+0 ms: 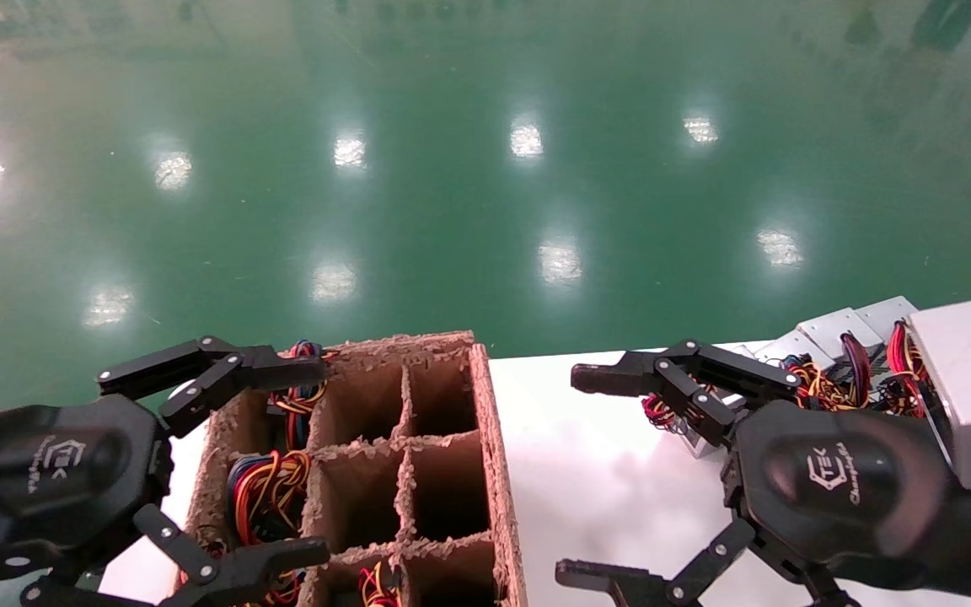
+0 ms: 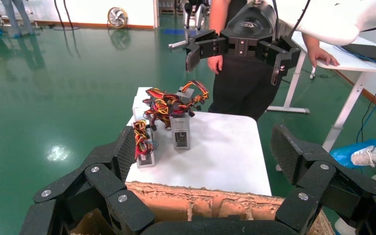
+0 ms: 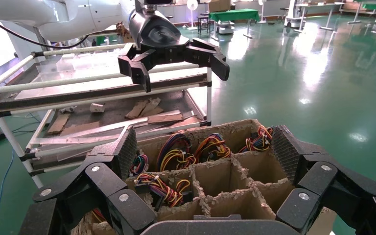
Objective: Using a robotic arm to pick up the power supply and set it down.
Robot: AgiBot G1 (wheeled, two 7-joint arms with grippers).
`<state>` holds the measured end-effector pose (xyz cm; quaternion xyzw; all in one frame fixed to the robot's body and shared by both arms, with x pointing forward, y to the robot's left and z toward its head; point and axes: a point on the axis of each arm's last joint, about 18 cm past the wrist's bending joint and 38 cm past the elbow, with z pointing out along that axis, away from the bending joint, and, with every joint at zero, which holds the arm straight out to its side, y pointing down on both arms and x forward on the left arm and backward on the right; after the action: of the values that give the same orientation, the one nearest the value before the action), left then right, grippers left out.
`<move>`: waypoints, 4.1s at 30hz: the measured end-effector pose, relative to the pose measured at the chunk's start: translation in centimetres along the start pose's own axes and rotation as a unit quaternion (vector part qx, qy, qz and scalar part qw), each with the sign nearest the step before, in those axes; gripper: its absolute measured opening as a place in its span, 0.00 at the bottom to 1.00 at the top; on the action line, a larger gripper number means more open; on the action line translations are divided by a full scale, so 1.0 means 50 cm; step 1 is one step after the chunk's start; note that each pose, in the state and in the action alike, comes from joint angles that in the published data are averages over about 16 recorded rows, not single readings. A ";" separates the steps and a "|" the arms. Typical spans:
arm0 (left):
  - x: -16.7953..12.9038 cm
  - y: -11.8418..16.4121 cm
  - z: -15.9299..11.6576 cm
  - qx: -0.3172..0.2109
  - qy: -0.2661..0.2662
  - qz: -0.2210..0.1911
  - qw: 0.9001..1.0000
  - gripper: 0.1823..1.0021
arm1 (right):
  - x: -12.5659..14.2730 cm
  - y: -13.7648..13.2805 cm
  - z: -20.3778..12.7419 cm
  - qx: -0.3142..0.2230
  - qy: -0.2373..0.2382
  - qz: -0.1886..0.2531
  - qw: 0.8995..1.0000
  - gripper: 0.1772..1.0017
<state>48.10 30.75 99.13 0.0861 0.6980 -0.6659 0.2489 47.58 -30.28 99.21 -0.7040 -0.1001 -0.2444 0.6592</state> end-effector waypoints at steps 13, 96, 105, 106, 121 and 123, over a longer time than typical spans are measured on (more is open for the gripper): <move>0.000 0.000 0.000 0.000 0.000 0.000 1.000 1.00 | 0.000 0.000 0.000 0.000 0.000 0.000 1.000 1.00; 0.000 0.000 0.000 0.000 0.000 0.000 1.000 0.01 | -0.155 0.231 0.296 -0.102 -0.252 0.079 0.959 1.00; 0.000 0.000 0.000 0.000 0.000 0.000 1.000 0.01 | -0.162 0.252 0.328 -0.108 -0.264 0.085 0.955 1.00; 0.000 0.000 0.000 0.000 0.000 0.000 1.000 0.01 | -0.162 0.255 0.330 -0.108 -0.265 0.085 0.954 1.00; 0.000 0.000 0.000 0.000 0.000 0.000 1.000 0.01 | -0.166 0.273 0.341 -0.115 -0.270 0.084 0.952 0.94; 0.000 0.000 0.000 0.000 0.000 0.000 1.000 0.01 | -0.165 0.273 0.340 -0.116 -0.270 0.083 0.952 0.92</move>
<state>48.10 30.75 99.13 0.0861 0.6980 -0.6659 0.2489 50.39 -13.67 83.07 -0.8212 -0.1863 0.0004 0.5394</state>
